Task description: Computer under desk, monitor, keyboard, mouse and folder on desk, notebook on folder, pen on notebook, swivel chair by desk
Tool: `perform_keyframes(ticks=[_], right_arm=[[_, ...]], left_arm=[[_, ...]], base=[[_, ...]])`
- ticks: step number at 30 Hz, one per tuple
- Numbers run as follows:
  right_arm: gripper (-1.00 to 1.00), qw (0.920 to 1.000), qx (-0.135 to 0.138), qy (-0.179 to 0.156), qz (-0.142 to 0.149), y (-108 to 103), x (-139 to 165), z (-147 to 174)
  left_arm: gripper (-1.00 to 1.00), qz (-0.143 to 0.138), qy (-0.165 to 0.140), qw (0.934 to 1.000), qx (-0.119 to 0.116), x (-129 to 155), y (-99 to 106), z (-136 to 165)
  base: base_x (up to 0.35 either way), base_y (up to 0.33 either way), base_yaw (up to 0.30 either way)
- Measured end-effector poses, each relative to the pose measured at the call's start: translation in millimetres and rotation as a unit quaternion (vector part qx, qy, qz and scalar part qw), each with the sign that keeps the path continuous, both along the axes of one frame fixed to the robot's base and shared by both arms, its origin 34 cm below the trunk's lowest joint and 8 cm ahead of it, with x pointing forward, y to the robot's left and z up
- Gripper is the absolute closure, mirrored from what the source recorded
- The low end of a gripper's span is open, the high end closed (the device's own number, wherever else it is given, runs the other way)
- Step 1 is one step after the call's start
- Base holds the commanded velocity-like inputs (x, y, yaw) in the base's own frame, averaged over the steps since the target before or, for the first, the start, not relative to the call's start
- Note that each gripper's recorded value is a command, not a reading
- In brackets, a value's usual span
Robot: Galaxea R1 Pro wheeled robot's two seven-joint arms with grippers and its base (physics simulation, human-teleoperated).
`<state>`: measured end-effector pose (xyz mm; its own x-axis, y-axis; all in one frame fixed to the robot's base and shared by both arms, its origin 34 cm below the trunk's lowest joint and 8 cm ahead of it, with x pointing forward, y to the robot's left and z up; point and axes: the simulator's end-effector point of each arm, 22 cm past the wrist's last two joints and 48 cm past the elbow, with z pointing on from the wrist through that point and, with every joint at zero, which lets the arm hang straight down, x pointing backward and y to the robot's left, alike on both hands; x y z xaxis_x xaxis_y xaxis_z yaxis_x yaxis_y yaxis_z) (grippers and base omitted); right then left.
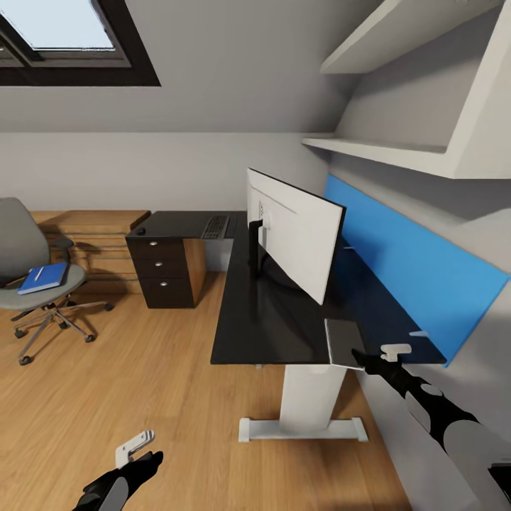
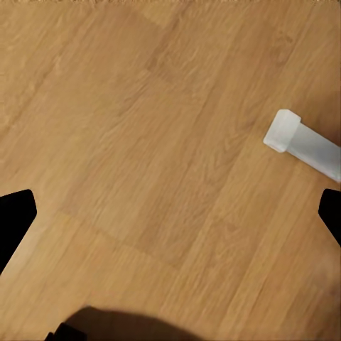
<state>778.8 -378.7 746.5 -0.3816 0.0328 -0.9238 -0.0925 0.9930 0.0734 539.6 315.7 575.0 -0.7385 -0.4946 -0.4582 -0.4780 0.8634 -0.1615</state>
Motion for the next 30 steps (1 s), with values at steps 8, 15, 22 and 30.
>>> perform_keyframes(ticks=[8,15,22,30], right_arm=[[-1.00,1.0000,0.000,0.000,0.000,0,0,13],[-1.00,1.0000,0.000,0.000,0.000,0,0,20],[-1.00,1.0000,0.000,-0.001,-0.001,-1,1,21],[-1.00,1.0000,0.001,-0.003,-0.004,-3,1,22]], left_arm=[[-1.00,0.000,0.000,1.0000,0.000,0,0,13],[-1.00,0.000,0.000,1.0000,0.000,0,0,20],[-1.00,0.000,0.001,1.0000,0.000,0,0,19],[-1.00,0.000,0.000,1.0000,0.000,0,0,19]], base=[[0.000,0.000,0.000],[0.000,0.000,0.000],[0.000,0.000,0.000],[0.048,0.000,0.000]])
